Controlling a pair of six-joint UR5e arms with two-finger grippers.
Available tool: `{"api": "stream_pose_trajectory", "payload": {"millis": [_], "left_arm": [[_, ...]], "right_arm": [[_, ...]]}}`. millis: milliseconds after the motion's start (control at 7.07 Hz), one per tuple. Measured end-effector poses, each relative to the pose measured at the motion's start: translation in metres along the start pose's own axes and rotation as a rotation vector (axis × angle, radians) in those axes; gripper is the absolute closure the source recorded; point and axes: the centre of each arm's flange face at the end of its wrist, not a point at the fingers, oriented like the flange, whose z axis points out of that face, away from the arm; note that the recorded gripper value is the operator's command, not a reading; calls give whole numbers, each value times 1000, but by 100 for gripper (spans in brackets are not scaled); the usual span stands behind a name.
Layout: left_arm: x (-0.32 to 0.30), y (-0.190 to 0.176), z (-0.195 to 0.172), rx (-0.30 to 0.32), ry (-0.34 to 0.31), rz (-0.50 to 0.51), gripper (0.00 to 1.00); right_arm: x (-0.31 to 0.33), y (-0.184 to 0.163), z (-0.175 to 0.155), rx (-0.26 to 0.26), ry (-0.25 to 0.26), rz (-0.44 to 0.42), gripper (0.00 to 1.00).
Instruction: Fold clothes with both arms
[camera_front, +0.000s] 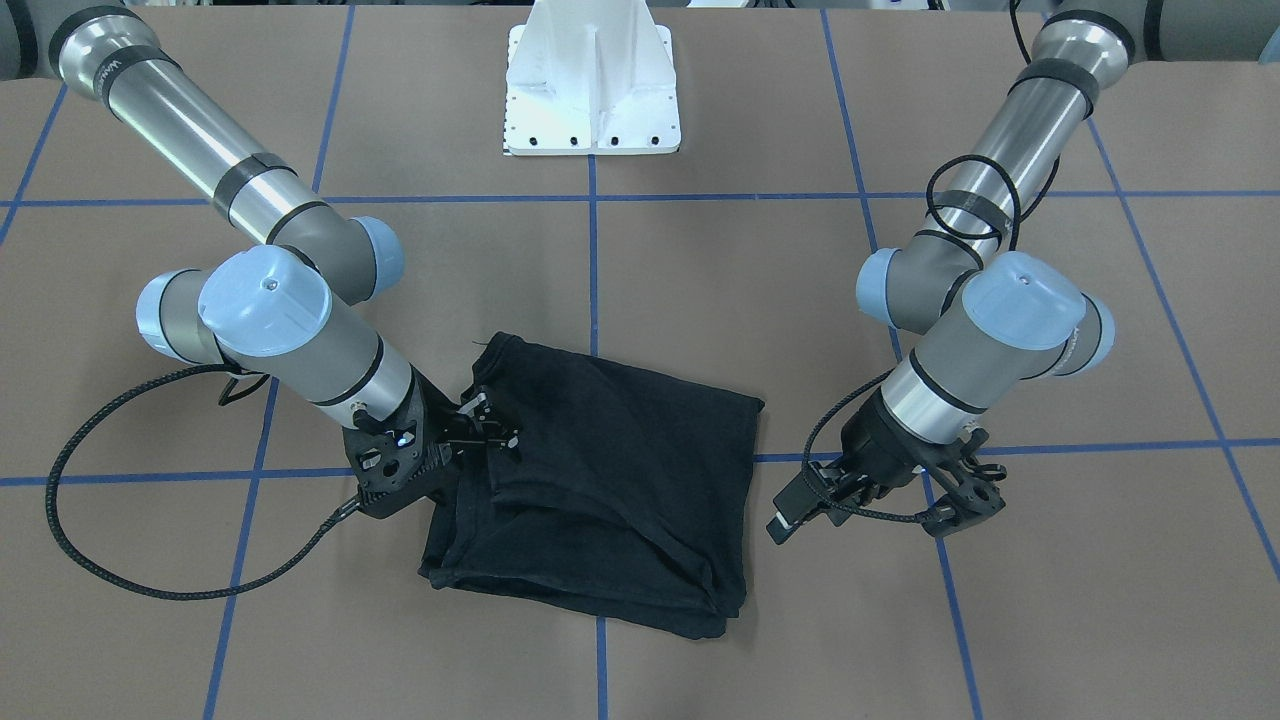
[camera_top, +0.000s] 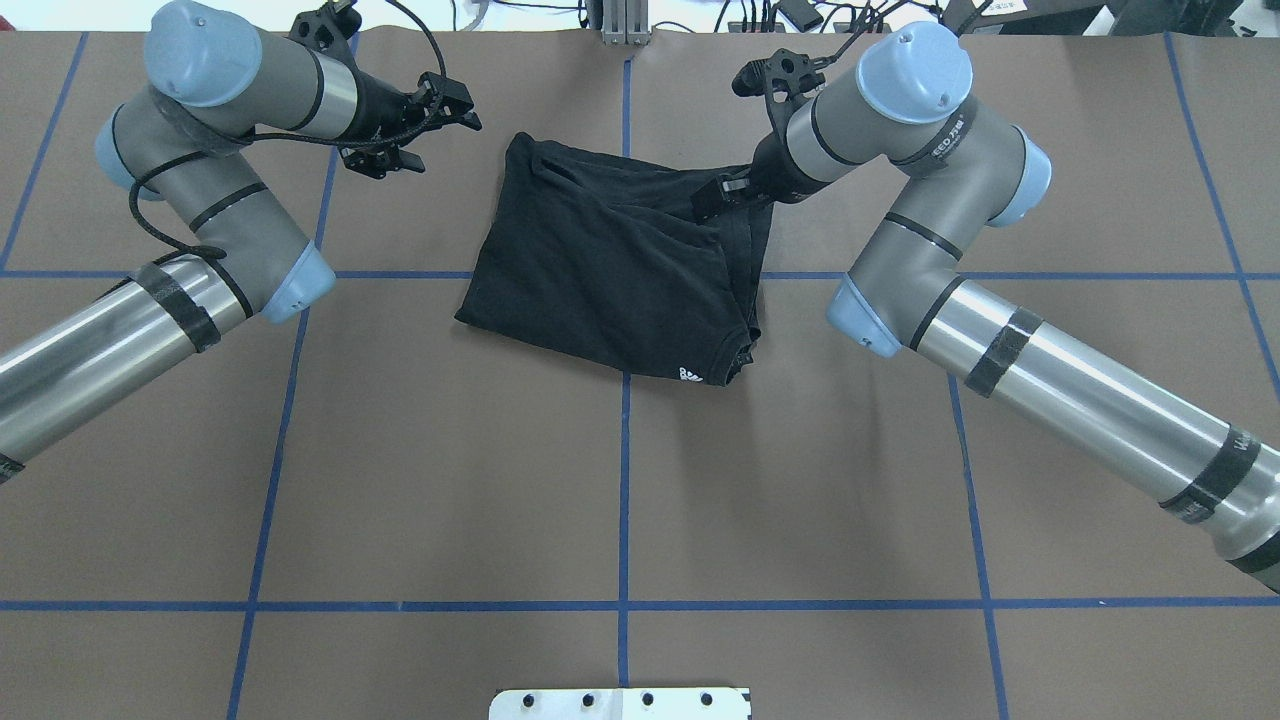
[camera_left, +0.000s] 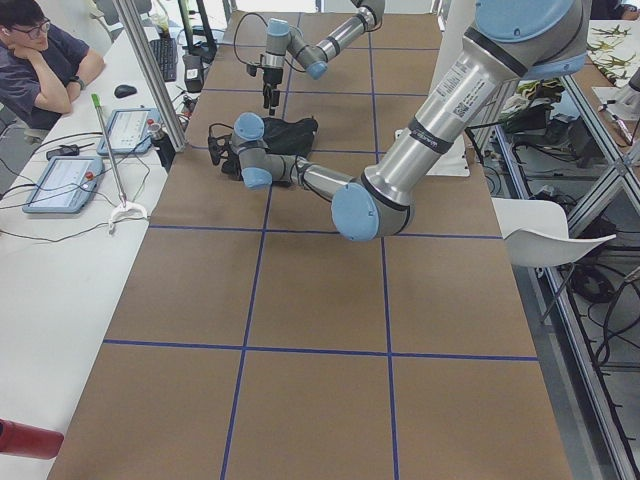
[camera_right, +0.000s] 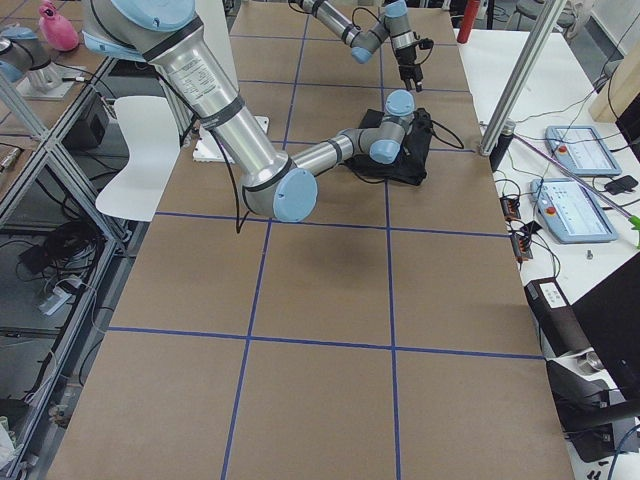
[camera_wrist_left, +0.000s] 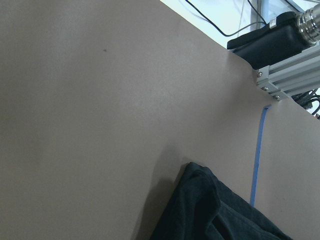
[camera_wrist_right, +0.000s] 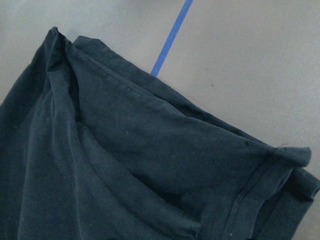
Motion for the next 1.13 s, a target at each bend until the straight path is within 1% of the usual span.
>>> {"api": "stream_pose_trajectory", "payload": {"millis": [142, 283, 425, 566, 849, 1132], "left_arm": [[0, -1, -2, -13, -1, -2, 0], [-3, -3, -3, -24, -4, -5, 0], [-7, -4, -2, -30, -10, -10, 0], [-12, -4, -1, -36, -16, -14, 0], [-18, -4, -1, -44, -24, -20, 0], [-27, -4, 0, -48, -33, -25, 0]], "right_arm": [[-2, 4, 4, 14, 8, -33, 32], [-6, 8, 9, 26, 13, -62, 39], [-11, 12, 13, 44, 15, -88, 42], [-18, 19, 20, 65, 17, -112, 46], [-35, 35, 36, 94, 27, -146, 49], [-39, 40, 43, 114, 52, -181, 52]]}}
